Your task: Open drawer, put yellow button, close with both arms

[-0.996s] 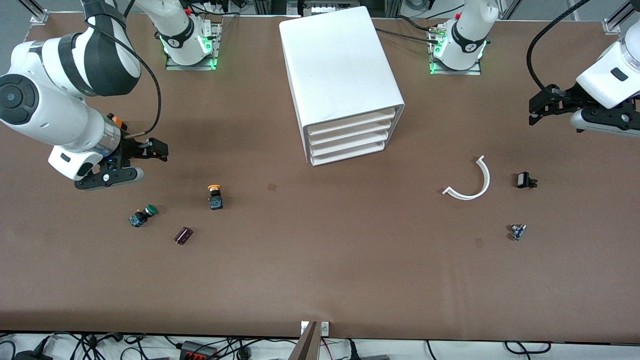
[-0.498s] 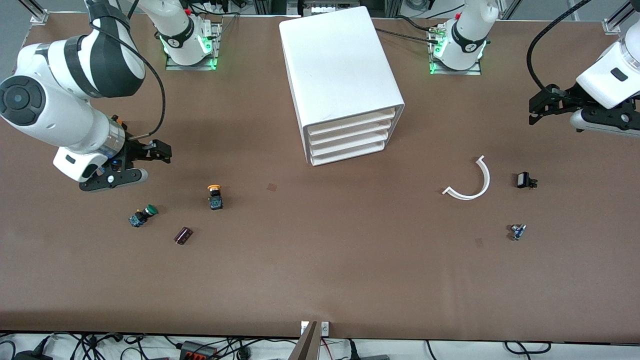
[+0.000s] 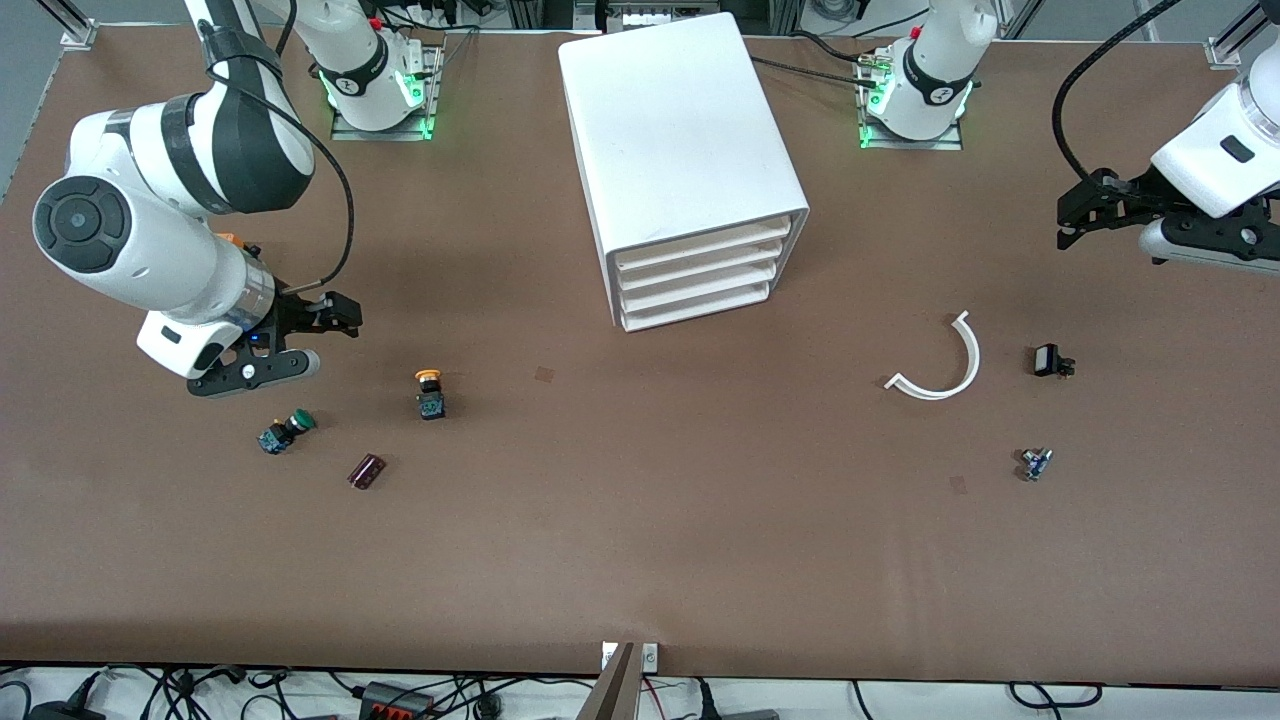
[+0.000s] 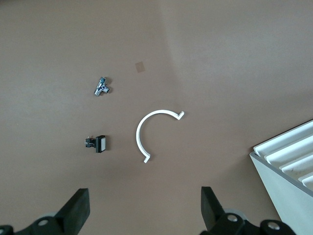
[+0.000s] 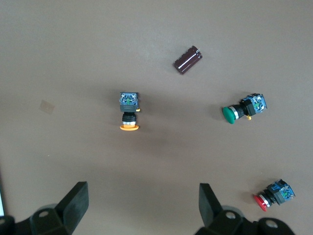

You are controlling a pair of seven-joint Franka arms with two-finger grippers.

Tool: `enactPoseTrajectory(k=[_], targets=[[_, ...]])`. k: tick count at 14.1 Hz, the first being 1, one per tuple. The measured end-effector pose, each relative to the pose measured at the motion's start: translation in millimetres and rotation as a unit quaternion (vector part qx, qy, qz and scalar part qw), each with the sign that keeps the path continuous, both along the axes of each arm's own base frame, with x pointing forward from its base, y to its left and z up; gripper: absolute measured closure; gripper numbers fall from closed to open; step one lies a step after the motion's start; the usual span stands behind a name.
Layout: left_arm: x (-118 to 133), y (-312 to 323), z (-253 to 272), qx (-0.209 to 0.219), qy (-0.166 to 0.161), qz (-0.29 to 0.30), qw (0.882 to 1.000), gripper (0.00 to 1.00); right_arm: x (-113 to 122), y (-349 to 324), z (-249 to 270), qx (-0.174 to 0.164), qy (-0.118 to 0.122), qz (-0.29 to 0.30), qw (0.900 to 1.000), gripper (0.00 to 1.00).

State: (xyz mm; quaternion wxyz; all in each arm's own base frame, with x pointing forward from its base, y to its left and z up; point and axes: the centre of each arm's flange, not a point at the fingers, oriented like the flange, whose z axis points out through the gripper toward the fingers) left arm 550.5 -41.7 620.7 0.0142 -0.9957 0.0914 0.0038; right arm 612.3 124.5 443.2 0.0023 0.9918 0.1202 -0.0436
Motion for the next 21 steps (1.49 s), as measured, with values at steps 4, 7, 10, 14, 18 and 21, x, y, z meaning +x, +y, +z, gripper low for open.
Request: enactPoseTrajectory(k=[4, 7, 10, 14, 18, 21], targets=[[0, 0, 1, 0.000, -0.001, 0.000, 1.000, 0.00, 0, 2, -1, 0.013, 0.002, -0.006, 1.000, 0.00], [0, 0, 1, 0.000, -0.002, 0.000, 1.000, 0.00, 3, 7, -15, 0.033, 0.016, -0.015, 0.999, 0.00], [0, 0, 2, 0.000, -0.002, 0.000, 1.000, 0.00, 13, 18, -44, 0.032, 0.025, -0.011, 0.999, 0.00], [0, 0, 2, 0.000, -0.002, 0.000, 1.000, 0.00, 25, 39, -68, 0.030, 0.025, -0.004, 0.999, 0.00], [0, 0, 2, 0.000, -0.002, 0.000, 1.000, 0.00, 29, 54, -92, 0.028, 0.022, -0.005, 0.999, 0.00], [0, 0, 2, 0.000, -0.002, 0.000, 1.000, 0.00, 32, 65, -119, 0.025, 0.022, -0.004, 0.999, 0.00]])
